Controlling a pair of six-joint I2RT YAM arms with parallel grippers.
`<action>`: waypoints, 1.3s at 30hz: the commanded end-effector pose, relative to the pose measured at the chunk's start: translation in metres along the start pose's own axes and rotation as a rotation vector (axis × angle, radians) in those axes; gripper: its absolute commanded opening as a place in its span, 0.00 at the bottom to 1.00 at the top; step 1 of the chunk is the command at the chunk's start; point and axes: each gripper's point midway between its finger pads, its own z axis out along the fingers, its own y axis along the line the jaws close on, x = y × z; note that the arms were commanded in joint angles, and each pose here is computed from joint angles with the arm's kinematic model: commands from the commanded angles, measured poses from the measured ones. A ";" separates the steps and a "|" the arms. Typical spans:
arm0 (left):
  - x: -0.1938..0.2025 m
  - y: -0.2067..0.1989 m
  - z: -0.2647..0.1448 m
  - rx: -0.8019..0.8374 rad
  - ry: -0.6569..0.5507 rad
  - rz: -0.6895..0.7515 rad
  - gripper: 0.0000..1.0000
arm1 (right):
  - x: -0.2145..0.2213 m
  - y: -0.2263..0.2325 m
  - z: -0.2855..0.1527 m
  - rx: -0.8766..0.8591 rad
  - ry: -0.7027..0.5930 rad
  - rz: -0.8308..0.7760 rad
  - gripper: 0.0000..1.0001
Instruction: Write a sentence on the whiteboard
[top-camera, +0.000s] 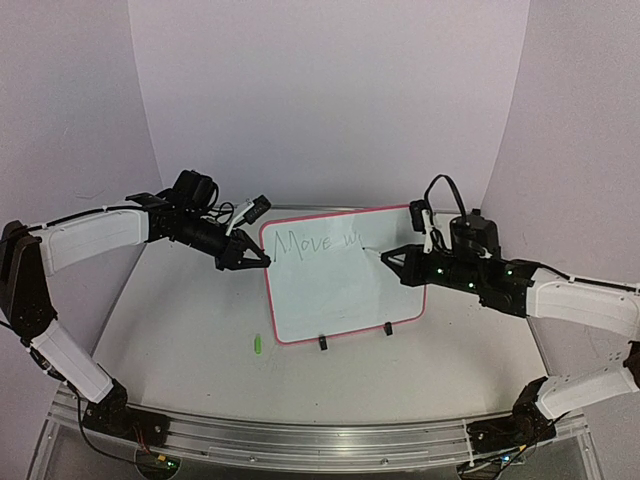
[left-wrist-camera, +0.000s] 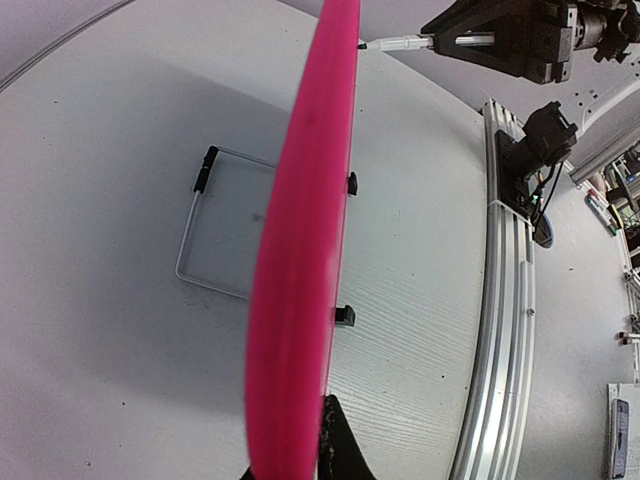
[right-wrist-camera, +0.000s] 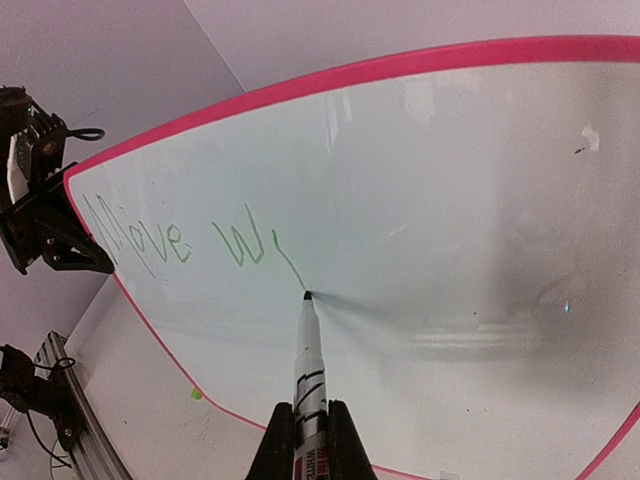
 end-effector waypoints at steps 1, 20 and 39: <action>0.008 0.014 0.000 -0.066 0.035 0.026 0.00 | -0.016 0.007 -0.012 -0.023 -0.050 0.001 0.00; 0.008 0.015 0.001 -0.066 0.035 0.027 0.00 | -0.053 0.022 -0.006 -0.045 -0.122 -0.056 0.00; 0.011 0.016 0.003 -0.063 0.043 0.022 0.00 | -0.051 0.015 -0.002 -0.006 -0.124 -0.063 0.00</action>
